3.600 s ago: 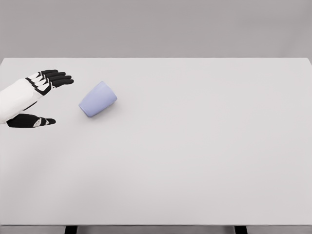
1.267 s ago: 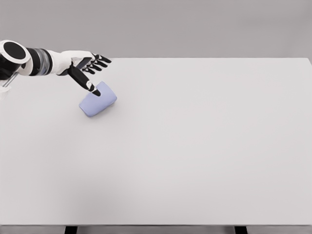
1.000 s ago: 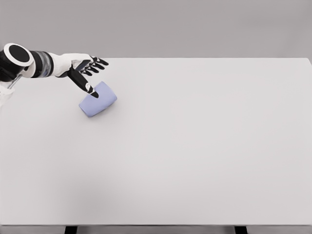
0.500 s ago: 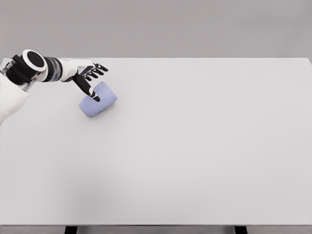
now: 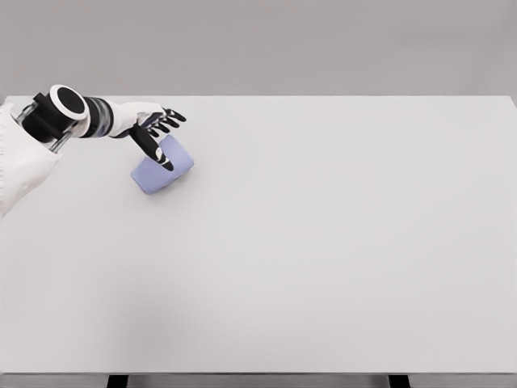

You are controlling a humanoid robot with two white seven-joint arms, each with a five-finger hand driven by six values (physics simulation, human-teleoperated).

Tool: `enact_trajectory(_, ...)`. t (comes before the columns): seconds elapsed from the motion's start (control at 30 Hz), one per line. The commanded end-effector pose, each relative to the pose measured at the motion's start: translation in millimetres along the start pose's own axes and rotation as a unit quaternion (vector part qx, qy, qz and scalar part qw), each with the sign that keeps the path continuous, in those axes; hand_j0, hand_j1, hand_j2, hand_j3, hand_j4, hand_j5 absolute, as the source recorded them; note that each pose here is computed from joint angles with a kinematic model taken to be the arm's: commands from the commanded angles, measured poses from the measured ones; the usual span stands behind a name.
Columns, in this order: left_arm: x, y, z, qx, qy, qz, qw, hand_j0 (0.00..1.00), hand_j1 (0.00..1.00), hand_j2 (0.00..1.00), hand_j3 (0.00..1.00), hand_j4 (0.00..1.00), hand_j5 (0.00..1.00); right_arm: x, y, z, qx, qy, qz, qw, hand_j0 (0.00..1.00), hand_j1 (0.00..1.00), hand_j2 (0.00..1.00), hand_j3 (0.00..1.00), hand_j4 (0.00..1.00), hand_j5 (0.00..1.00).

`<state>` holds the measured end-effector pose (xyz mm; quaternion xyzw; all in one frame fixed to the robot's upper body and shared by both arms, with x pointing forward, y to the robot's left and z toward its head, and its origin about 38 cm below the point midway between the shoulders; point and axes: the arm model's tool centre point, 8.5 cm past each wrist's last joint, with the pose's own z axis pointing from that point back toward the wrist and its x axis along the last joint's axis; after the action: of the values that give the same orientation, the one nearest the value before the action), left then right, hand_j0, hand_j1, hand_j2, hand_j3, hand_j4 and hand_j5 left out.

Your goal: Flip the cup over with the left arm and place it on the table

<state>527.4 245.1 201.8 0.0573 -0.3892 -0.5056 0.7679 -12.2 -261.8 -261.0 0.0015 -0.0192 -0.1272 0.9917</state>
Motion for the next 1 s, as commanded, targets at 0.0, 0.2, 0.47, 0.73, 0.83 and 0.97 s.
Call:
enact_trajectory(0.0, 0.2, 0.2, -0.2, 0.000, -0.001, 0.000, 1.0000, 1.00, 1.00, 1.00, 1.00, 1.00, 1.00, 0.0, 0.0, 0.0, 0.000, 0.000, 0.000, 1.0000, 1.00, 1.00, 1.00, 1.00, 1.00, 1.00)
enact_trajectory(0.2, -7.9, 1.8, -2.7, 0.002, 0.010, 0.006, 0.9999, 1.00, 1.00, 1.00, 1.00, 1.00, 1.00, 0.0, 0.0, 0.0, 0.000, 0.000, 0.000, 1.0000, 1.00, 1.00, 1.00, 1.00, 1.00, 1.00)
enact_trajectory(0.47, -13.3, -4.5, -7.5, -0.005, 0.015, 0.010, 0.9998, 1.00, 1.00, 1.00, 1.00, 1.00, 1.00, 0.0, 0.0, 0.0, 0.000, 0.000, 0.000, 1.0000, 1.00, 1.00, 1.00, 1.00, 1.00, 1.00)
enact_trajectory(0.73, -11.9, -7.8, -13.5, -0.009, 0.017, 0.015, 0.9997, 0.93, 0.93, 0.93, 0.93, 0.93, 0.93, 0.0, 0.0, 0.0, 0.000, 0.000, 0.000, 1.0000, 1.00, 1.00, 1.00, 1.00, 1.00, 1.00)
enact_trajectory(0.83, -12.0, -7.7, -13.5, -0.009, 0.017, 0.014, 0.9997, 0.81, 0.81, 0.81, 0.81, 0.81, 0.81, 0.0, 0.0, 0.0, 0.000, 0.000, 0.000, 1.0000, 1.00, 1.00, 1.00, 1.00, 1.00, 1.00)
enact_trajectory(0.97, -12.5, -7.5, -13.6, -0.008, 0.018, 0.014, 0.9997, 0.70, 0.70, 0.70, 0.70, 0.70, 0.70, -0.2, 0.0, 0.0, 0.000, 0.001, 0.000, 1.0000, 1.00, 1.00, 1.00, 1.00, 1.00, 1.00)
